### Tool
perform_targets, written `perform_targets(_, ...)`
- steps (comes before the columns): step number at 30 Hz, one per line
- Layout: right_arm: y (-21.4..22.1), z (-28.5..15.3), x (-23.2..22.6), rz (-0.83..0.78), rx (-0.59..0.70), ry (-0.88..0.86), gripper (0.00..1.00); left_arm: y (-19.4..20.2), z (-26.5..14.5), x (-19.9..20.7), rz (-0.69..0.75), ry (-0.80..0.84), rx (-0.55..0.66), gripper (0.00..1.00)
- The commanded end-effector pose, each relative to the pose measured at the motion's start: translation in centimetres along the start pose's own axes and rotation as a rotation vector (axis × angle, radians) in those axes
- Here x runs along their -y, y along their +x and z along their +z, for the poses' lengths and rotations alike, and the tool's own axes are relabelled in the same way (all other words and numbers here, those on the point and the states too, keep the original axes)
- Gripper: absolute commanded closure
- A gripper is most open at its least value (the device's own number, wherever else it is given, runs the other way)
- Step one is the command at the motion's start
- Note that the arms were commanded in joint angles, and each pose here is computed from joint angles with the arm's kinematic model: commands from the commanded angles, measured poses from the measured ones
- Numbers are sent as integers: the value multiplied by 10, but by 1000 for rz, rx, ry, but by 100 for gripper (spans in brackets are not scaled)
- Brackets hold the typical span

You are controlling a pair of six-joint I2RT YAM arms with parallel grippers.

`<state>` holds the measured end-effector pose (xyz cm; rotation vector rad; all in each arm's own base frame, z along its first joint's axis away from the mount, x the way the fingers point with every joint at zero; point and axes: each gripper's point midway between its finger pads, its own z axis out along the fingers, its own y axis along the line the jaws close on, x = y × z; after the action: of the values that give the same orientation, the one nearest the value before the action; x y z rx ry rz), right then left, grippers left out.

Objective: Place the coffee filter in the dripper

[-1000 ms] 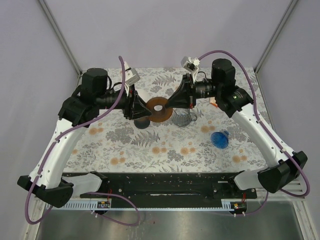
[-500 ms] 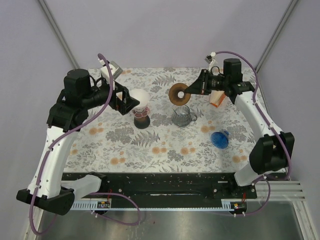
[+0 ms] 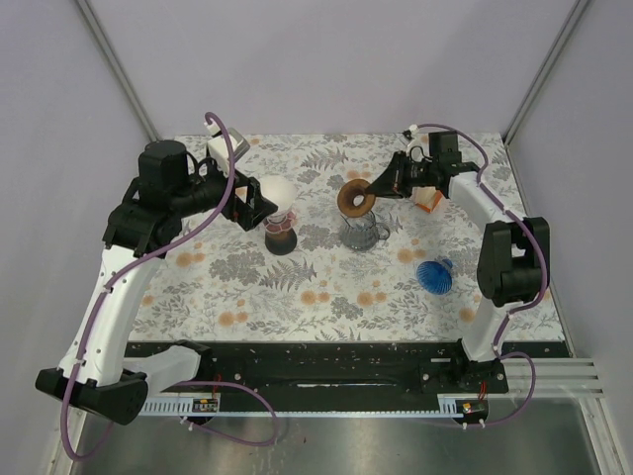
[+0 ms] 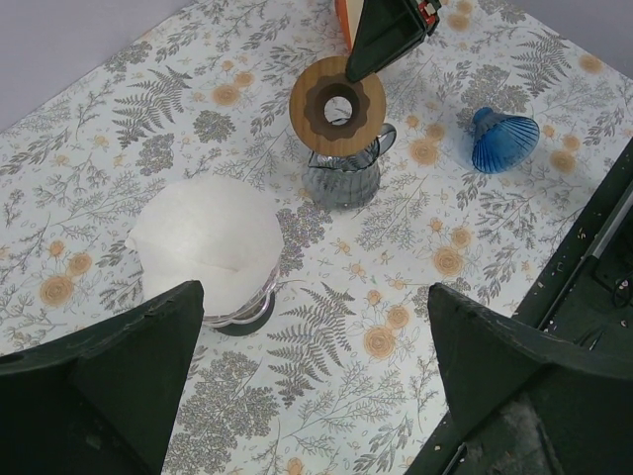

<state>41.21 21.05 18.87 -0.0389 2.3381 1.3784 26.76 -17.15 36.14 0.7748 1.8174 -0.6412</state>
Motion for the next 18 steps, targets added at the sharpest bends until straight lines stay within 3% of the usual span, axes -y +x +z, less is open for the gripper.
perform_targets(1,-4,-8,-2,-25,17,-26,100,-13,1,-2,29,5,42,1)
perform_targets(18,13,6,42,64,-51,20,100,-16,0,3,24,25,54,1)
